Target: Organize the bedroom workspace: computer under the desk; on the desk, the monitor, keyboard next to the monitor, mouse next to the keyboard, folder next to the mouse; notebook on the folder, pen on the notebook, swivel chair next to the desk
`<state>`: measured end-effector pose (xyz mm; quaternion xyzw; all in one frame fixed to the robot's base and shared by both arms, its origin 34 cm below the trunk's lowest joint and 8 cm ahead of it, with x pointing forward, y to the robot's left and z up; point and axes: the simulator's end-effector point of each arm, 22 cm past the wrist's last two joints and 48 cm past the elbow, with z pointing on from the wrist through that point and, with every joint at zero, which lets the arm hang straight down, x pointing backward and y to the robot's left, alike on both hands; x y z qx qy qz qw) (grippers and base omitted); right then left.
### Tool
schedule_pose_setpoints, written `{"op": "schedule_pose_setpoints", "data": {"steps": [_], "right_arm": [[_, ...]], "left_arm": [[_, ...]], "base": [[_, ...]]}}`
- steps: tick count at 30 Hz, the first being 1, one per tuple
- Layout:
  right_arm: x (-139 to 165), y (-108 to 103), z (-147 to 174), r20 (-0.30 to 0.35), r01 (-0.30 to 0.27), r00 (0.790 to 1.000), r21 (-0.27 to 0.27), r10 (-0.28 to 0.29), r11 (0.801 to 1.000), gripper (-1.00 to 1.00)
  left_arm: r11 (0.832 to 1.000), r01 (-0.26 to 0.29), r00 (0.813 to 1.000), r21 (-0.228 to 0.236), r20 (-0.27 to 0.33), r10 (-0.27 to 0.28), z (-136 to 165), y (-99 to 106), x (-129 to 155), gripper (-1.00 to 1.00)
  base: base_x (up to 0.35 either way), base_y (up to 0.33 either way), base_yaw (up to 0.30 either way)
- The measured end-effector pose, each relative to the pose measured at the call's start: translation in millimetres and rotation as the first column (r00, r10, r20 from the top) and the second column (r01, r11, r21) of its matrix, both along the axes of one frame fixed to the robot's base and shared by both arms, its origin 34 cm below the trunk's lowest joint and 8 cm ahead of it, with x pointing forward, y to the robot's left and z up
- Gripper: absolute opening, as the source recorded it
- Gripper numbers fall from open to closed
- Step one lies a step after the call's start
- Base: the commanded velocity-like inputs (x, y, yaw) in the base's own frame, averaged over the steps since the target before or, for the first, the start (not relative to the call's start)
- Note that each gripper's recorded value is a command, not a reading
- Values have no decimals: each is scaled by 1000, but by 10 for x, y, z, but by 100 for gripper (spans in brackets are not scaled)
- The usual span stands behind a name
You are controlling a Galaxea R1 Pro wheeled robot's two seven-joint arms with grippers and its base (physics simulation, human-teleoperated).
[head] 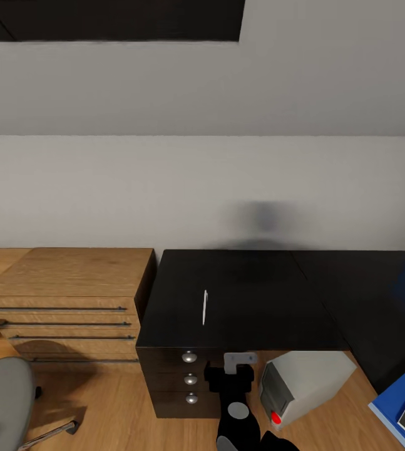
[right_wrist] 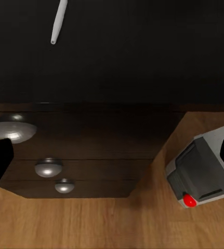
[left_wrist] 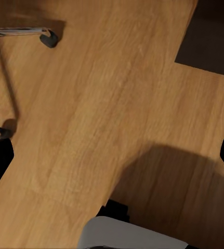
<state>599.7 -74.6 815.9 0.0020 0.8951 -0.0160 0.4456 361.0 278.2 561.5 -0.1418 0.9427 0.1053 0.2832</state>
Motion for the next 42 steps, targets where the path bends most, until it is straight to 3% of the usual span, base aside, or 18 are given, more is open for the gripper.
{"op": "schedule_pose_setpoints", "data": {"steps": [11,24,42], "right_arm": [[9,-8,14,9,7,1000,6,-7,1000,100],[-74,160,27,15,-41,999,5,41,999,100],[-75,154,16,13,-40,999,2,40,999,100]], "left_arm": [[1000,-9,998,6,58,8,71,21,94,100],[1000,-10,998,9,55,9,67,27,83,100],[1000,-10,999,9,54,10,64,28,81,100]], "base": [[103,74,0],[36,23,0],[87,51,0]]}}
